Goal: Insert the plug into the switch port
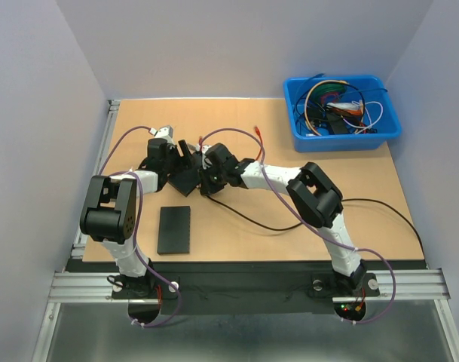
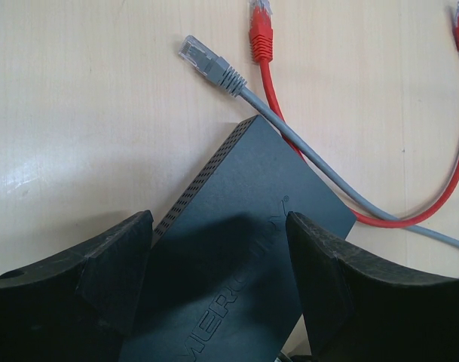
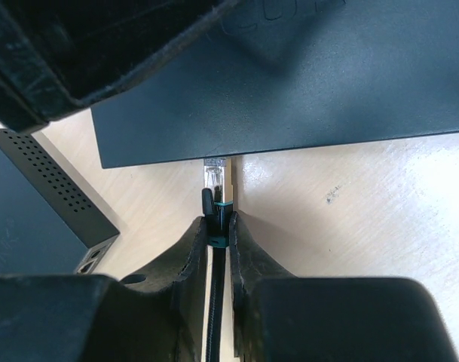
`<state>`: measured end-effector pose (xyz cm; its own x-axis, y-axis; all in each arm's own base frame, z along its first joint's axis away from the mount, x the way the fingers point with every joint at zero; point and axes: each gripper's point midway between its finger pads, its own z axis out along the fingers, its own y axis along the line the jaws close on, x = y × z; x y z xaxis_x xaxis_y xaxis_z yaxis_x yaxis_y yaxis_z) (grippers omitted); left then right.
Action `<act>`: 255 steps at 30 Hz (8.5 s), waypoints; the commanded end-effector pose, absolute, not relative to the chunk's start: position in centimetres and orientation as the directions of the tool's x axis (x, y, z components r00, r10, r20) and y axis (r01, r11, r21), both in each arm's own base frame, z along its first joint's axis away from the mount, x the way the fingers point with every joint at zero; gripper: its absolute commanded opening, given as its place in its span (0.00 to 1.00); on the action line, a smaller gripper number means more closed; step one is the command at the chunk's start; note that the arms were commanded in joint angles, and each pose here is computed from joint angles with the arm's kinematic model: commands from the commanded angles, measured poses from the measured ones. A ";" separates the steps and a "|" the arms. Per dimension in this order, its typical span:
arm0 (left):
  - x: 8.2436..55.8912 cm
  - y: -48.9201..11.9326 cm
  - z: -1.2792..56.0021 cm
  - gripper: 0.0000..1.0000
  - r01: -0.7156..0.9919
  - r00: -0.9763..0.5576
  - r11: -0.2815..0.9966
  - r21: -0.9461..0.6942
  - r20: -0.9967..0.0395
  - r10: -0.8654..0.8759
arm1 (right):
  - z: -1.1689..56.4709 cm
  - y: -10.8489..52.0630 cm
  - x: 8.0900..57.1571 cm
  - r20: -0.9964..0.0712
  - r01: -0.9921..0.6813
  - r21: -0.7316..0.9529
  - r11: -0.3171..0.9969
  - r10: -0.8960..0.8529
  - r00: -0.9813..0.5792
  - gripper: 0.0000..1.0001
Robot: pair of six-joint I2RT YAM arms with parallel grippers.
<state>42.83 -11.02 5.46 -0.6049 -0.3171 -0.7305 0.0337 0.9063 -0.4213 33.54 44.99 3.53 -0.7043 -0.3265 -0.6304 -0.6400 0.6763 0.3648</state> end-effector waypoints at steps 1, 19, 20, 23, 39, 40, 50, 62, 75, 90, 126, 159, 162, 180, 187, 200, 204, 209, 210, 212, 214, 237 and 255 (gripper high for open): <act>41.2 -13.0 4.9 0.82 0.060 -0.672 0.889 -0.454 -0.677 -0.300 | 8.6 46.9 37.4 -0.753 -0.650 0.386 0.655 -0.184 -0.632 0.00; 41.3 -13.4 4.7 0.82 0.059 -0.677 0.898 -0.435 -0.679 -0.284 | 11.7 47.4 37.9 -0.772 -0.673 0.429 0.602 -0.142 -0.619 0.00; 41.3 -13.4 4.6 0.82 0.060 -0.678 0.899 -0.434 -0.679 -0.283 | 11.8 47.4 37.9 -0.772 -0.672 0.432 0.601 -0.139 -0.621 0.00; 41.3 -13.5 4.7 0.82 0.061 -0.677 0.900 -0.433 -0.680 -0.281 | 13.2 47.9 38.2 -0.791 -0.682 0.440 0.584 -0.107 -0.602 0.00; 41.3 -13.7 4.6 0.82 0.063 -0.681 0.902 -0.426 -0.679 -0.273 | 13.8 48.0 38.2 -0.791 -0.672 0.461 0.579 -0.076 -0.608 0.01; 41.2 -13.7 4.4 0.82 0.061 -0.684 0.903 -0.426 -0.677 -0.273 | 13.7 47.9 38.2 -0.788 -0.667 0.467 0.580 -0.068 -0.611 0.00; 41.3 -13.7 4.3 0.82 0.059 -0.690 0.904 -0.424 -0.672 -0.270 | 16.3 48.0 38.5 -0.813 -0.680 0.474 0.559 -0.019 -0.582 0.01; 41.1 -14.0 3.2 0.82 0.051 -0.725 0.905 -0.422 -0.639 -0.257 | 11.9 47.5 38.9 -0.772 -0.644 0.529 0.552 -0.001 -0.635 0.00; 40.3 -15.1 1.8 0.82 0.064 -0.769 0.900 -0.432 -0.595 -0.231 | 12.0 46.1 39.5 -0.778 -0.650 0.562 0.512 0.061 -0.625 0.01; 37.8 -17.9 -0.2 0.82 0.080 -0.833 0.866 -0.494 -0.510 -0.214 | 11.6 45.5 39.9 -0.776 -0.624 0.582 0.521 0.128 -0.617 0.00; 30.5 -24.4 -3.1 0.75 0.211 -0.875 0.842 -0.496 -0.479 -0.063 | 16.4 41.3 37.3 -0.850 -0.701 0.521 0.486 0.224 -0.476 0.00; 23.2 -28.5 -5.5 0.64 0.285 -0.913 0.804 -0.522 -0.402 0.063 | 16.2 35.4 39.4 -0.866 -0.669 0.500 0.550 0.300 -0.400 0.01; 21.8 -29.0 -5.9 0.64 0.284 -0.920 0.806 -0.519 -0.385 0.076 | 17.4 35.1 38.5 -0.885 -0.721 0.462 0.517 0.318 -0.340 0.00; 13.8 -28.1 -8.6 0.64 0.163 -0.968 0.805 -0.570 -0.248 0.021 | 18.0 32.7 39.2 -0.871 -0.675 0.469 0.569 0.423 -0.250 0.00; 16.0 -29.7 -5.1 0.66 0.208 -0.942 0.778 -0.593 -0.336 -0.004 | 14.7 31.8 37.3 -0.862 -0.646 0.503 0.574 0.385 -0.329 0.16; 19.2 -28.4 1.1 0.79 0.233 -0.867 0.829 -0.508 -0.495 -0.060 | 13.3 29.9 33.8 -0.844 -0.611 0.536 0.582 0.355 -0.403 0.62; 19.3 -28.2 2.1 0.79 0.223 -0.860 0.828 -0.515 -0.503 -0.081 | 14.3 28.3 33.4 -0.855 -0.579 0.518 0.630 0.355 -0.379 0.75; 19.8 -28.5 3.5 0.78 0.220 -0.849 0.825 -0.521 -0.519 -0.101 | 14.3 23.5 35.7 -0.872 -0.321 0.454 0.831 0.341 -0.351 0.84; 19.9 -28.4 3.4 0.78 0.212 -0.850 0.835 -0.508 -0.518 -0.099 | 14.5 22.4 36.1 -0.881 -0.270 0.426 0.863 0.329 -0.340 0.85; 20.4 -28.2 3.2 0.77 0.197 -0.846 0.857 -0.477 -0.525 -0.098 | 15.4 19.4 37.5 -0.897 -0.095 0.360 0.928 0.316 -0.310 0.90; 20.5 -28.3 3.1 0.76 0.195 -0.846 0.864 -0.464 -0.526 -0.091 | 16.1 16.7 38.4 -0.916 0.049 0.291 0.956 0.293 -0.273 0.95; 23.3 -31.6 3.4 0.72 0.186 -0.822 0.895 -0.406 -0.563 -0.084 | 17.9 10.4 39.2 -0.924 0.251 0.223 0.942 0.287 -0.254 1.00; 24.6 -30.5 7.4 0.71 0.166 -0.764 0.914 -0.371 -0.634 -0.118 | 15.3 11.6 39.4 -0.900 0.226 0.234 0.946 0.299 -0.318 1.00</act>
